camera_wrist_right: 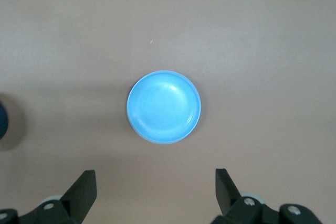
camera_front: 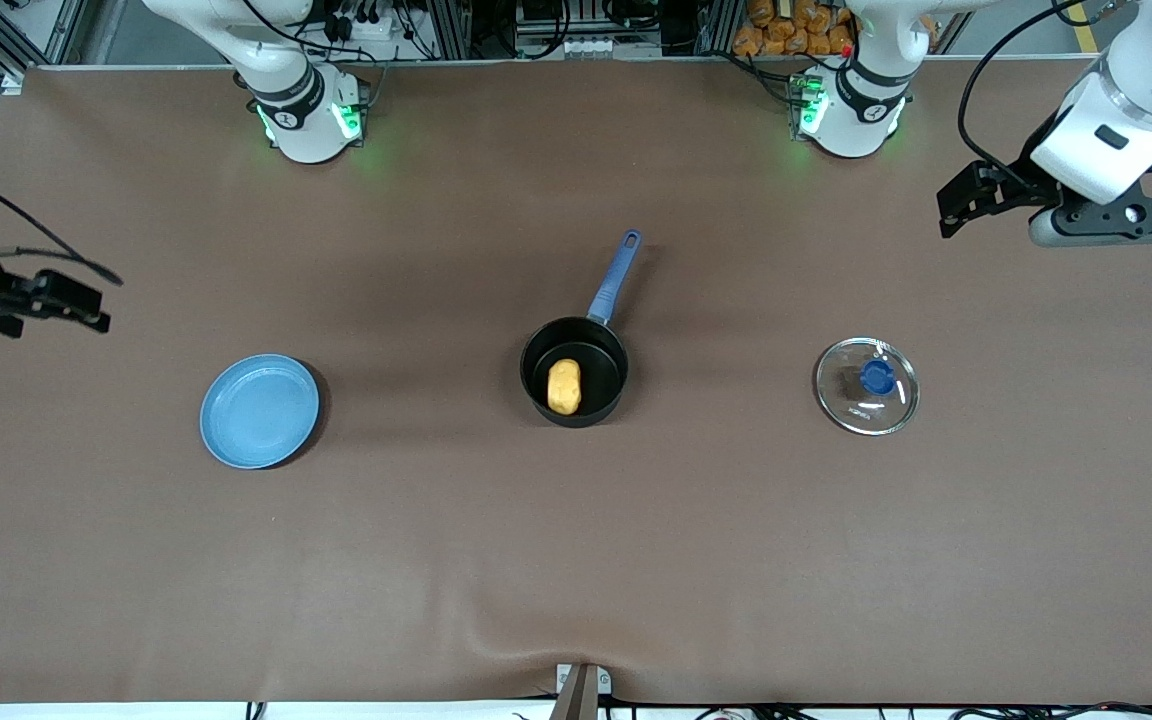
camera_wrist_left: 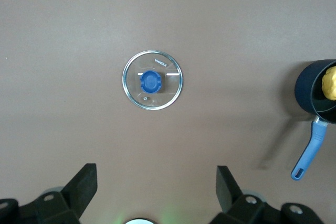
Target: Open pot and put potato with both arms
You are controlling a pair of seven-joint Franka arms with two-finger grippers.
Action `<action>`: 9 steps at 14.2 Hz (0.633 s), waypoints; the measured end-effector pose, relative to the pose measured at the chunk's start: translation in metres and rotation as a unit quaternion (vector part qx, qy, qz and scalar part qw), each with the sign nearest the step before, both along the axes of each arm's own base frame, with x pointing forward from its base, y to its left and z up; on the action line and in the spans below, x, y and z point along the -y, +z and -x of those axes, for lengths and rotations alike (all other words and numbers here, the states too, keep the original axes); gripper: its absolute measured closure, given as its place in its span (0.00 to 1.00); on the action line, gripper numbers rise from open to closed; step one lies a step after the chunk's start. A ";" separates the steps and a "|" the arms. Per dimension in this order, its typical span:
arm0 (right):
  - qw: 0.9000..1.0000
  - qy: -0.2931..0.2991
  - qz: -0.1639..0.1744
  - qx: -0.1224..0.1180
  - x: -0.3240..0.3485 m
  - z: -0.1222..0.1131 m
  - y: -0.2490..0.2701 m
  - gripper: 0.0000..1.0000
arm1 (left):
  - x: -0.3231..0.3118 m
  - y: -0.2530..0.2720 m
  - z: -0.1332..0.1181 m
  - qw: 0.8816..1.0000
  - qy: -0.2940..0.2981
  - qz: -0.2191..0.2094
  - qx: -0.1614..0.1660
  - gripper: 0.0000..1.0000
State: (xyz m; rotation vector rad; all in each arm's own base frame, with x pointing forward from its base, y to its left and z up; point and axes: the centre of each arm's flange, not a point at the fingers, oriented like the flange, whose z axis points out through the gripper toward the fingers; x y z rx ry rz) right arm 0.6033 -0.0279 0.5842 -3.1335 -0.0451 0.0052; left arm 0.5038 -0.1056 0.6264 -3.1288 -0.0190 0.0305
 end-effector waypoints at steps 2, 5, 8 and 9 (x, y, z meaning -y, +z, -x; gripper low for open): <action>1.000 0.002 0.002 0.004 0.001 -0.002 -0.006 0.00 | -0.001 0.001 0.010 1.000 0.001 -0.004 0.005 0.00; 0.999 0.014 0.004 0.031 -0.010 0.005 0.018 0.00 | -0.006 0.002 0.017 1.000 0.008 -0.006 0.008 0.00; 0.997 0.025 0.006 0.068 -0.022 0.020 0.061 0.00 | -0.022 -0.008 0.015 1.000 0.017 -0.007 -0.002 0.00; 0.997 0.030 0.006 0.068 -0.028 0.025 0.070 0.00 | -0.030 -0.012 0.014 1.000 0.011 -0.007 -0.005 0.00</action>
